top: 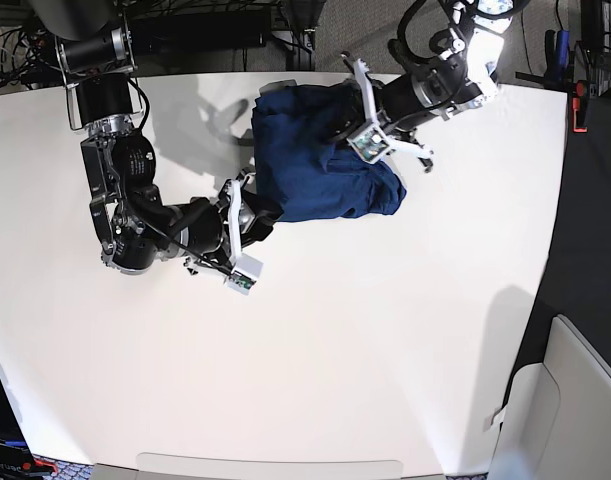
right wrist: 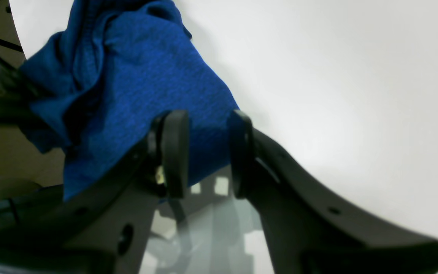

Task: Fold the T-shirt properly
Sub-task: 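Grasp the bundle's edges with both grippers, then pull the bundle with the right gripper away from the left gripper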

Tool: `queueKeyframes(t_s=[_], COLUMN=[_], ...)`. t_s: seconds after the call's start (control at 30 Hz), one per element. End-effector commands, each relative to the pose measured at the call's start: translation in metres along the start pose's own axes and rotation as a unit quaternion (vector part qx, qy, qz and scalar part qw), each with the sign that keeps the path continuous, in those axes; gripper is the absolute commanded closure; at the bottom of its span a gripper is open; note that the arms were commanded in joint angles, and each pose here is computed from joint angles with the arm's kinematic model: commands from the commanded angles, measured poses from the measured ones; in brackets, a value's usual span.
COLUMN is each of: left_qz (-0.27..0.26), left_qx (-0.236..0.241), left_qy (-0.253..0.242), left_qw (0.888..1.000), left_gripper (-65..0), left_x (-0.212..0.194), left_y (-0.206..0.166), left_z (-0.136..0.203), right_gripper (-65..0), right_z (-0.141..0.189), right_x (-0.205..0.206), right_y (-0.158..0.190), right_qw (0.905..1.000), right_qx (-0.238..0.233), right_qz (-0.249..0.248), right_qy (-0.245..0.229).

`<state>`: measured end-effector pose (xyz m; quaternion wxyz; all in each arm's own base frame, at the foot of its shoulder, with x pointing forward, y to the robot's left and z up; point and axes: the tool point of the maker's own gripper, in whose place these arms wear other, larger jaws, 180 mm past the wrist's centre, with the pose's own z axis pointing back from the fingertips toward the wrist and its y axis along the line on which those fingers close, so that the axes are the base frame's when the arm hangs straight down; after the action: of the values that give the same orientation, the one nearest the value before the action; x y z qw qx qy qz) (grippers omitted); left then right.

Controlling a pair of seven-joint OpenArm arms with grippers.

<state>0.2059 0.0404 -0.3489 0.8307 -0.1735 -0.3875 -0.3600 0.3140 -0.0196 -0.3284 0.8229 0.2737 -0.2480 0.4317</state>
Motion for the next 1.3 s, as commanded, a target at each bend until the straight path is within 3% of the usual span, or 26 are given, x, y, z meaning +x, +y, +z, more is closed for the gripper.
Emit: queueKeyframes(t_s=[0.0,0.2,0.4,0.73,1.03,1.27], left_qz=[0.002,0.029,0.051,0.068,0.139,0.138], left_qx=[0.006,0.035,0.058,0.096,0.205,0.162], left_qy=[-0.009,0.015,0.035,0.043,0.042,0.06], left_qw=[1.0,0.999,0.996,0.992,0.968,0.975], left_gripper=[-5.0,-5.0,-5.0,-5.0,-5.0,-5.0], left_x=[0.002,-0.022,-0.041,-0.052,-0.072,-0.08], left_y=[0.002,0.014,0.023,0.042,0.087,0.058], left_z=[0.006,0.02,0.033,0.047,0.082,0.073], right_gripper=[-16.5,-16.5,-16.5,-16.4,-16.4,-16.4], right_z=[0.008,0.008,0.004,-0.008,-0.021,-0.027], right_x=[0.016,0.017,0.007,0.013,0.025,0.051], right_y=[-0.003,-0.003,-0.012,-0.002,-0.01,-0.019], right_qw=[0.9996,0.9996,0.9991,0.9987,0.9938,0.9839], right_qx=[-0.004,-0.005,-0.035,-0.028,-0.086,-0.15], right_qz=[0.013,0.014,0.024,0.041,0.064,0.092], right_qy=[-0.025,-0.025,0.007,0.01,0.028,0.028])
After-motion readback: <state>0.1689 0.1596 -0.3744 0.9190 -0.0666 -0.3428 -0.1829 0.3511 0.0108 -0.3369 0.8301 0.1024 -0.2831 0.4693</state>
